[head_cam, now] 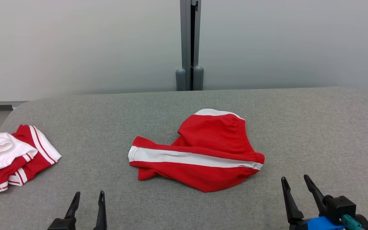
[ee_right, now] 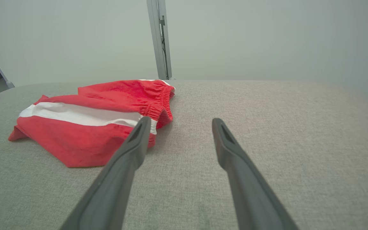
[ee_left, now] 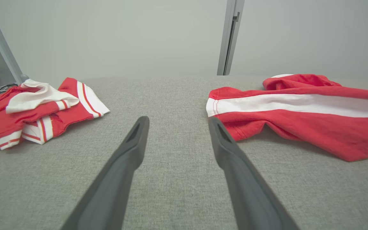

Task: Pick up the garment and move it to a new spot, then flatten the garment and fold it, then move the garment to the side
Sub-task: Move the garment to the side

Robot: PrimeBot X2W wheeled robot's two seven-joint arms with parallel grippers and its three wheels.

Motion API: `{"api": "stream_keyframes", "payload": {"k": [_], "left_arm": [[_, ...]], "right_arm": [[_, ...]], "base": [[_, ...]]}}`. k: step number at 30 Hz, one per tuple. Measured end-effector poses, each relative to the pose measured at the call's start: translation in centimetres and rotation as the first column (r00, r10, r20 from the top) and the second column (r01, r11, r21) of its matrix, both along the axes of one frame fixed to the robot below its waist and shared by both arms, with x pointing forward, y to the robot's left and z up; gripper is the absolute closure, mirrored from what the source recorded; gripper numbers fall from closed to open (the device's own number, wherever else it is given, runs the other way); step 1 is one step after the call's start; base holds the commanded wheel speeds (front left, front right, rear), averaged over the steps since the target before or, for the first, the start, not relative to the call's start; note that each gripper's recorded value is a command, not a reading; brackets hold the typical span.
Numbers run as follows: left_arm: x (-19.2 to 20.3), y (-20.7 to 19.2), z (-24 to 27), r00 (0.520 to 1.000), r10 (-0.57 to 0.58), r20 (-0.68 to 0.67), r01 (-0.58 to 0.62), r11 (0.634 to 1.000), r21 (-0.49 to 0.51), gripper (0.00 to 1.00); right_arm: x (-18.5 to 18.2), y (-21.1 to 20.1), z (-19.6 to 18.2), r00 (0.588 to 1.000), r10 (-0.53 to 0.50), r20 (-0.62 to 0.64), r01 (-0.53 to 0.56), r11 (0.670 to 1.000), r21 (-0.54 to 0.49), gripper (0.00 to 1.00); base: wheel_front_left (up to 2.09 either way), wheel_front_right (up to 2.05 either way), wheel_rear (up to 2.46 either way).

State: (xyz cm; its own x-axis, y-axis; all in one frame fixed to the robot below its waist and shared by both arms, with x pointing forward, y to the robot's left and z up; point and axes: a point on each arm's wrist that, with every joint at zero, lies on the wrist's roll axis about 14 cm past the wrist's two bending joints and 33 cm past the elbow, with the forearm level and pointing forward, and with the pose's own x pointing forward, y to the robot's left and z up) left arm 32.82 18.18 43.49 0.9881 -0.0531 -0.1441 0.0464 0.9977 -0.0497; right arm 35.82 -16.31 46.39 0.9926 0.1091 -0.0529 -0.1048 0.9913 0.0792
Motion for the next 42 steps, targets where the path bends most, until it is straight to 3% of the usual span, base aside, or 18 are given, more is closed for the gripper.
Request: {"api": "stream_keyframes", "payload": {"k": [11,24,42], "left_arm": [[-0.2,-0.2,-1.2,0.999,-0.003,-0.042,0.003,1.0,-0.005,0.0],[2.0,1.7,-3.6,0.992,0.018,-0.121,-0.019,1.0,-0.006,0.0],[3.1,1.5,-4.2,0.991,-0.003,-0.134,0.001,1.0,-0.02,0.0]], "right_arm": [[0.4,2.0,-1.7,0.997,0.063,-0.053,-0.064,0.998,-0.011,0.0],[5.4,3.1,-4.6,0.987,0.105,-0.121,-0.113,0.992,-0.062,0.0],[6.0,5.7,-5.5,0.972,0.188,-0.14,-0.199,0.978,-0.07,0.03]], "base": [[0.0,0.0,0.0],[0.0,0.0,0.0],[0.0,0.0,0.0]]}}
